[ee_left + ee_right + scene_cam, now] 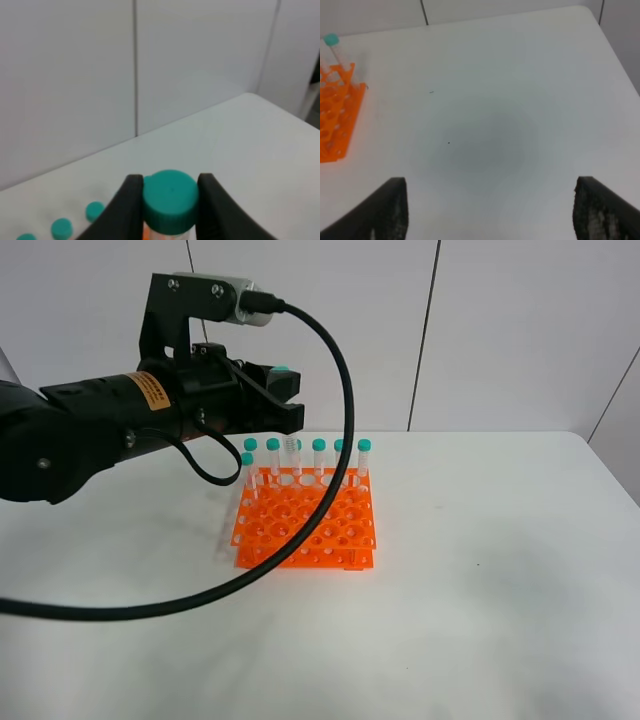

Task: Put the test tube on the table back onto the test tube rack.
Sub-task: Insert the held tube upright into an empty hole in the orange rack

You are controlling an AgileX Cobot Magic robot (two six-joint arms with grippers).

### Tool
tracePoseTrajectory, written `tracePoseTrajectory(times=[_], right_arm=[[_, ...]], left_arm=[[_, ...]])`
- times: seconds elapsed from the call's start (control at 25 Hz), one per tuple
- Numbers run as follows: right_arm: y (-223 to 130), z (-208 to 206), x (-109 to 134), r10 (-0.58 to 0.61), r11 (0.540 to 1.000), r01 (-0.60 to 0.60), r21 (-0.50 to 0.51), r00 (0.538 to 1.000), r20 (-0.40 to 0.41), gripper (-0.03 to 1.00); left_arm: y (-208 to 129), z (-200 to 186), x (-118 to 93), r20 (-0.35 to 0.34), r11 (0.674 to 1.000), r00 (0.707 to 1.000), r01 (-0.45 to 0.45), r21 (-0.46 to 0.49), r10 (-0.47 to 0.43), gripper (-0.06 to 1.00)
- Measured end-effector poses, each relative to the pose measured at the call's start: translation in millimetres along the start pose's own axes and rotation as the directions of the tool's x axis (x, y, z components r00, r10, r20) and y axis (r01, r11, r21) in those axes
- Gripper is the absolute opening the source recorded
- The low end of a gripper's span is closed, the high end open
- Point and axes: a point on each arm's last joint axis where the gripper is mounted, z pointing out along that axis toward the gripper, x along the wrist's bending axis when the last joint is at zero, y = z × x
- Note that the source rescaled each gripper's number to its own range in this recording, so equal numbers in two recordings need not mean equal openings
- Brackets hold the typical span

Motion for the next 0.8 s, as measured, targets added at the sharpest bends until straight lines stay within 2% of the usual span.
tracePoseTrajectory(times=[0.12, 0.32, 0.56, 0.8], right_arm=[[0, 0, 0, 0.0, 1.0, 0.0, 0.0, 1.0, 0.0, 1.0], [0, 0, 0, 0.0, 1.0, 0.0, 0.0, 1.0, 0.0, 1.0], [0, 0, 0, 0.0, 1.0, 0.0, 0.0, 1.0, 0.0, 1.0], [0, 0, 0, 0.0, 1.0, 0.0, 0.0, 1.0, 0.0, 1.0]], left_arm=[[-13, 14, 10, -0.028, 1.0, 0.999, 0.025, -0.001, -0.025, 0.0], [-24, 31, 13, -0.029, 0.995, 0.999, 0.037, -0.089, -0.04, 0.0], [-45, 44, 37, -0.105, 0.995, 0.992, 0.069, -0.078, -0.077, 0.0], [-60, 52, 51, -0.143, 0.993, 0.986, 0.076, -0.087, -0.088, 0.0]])
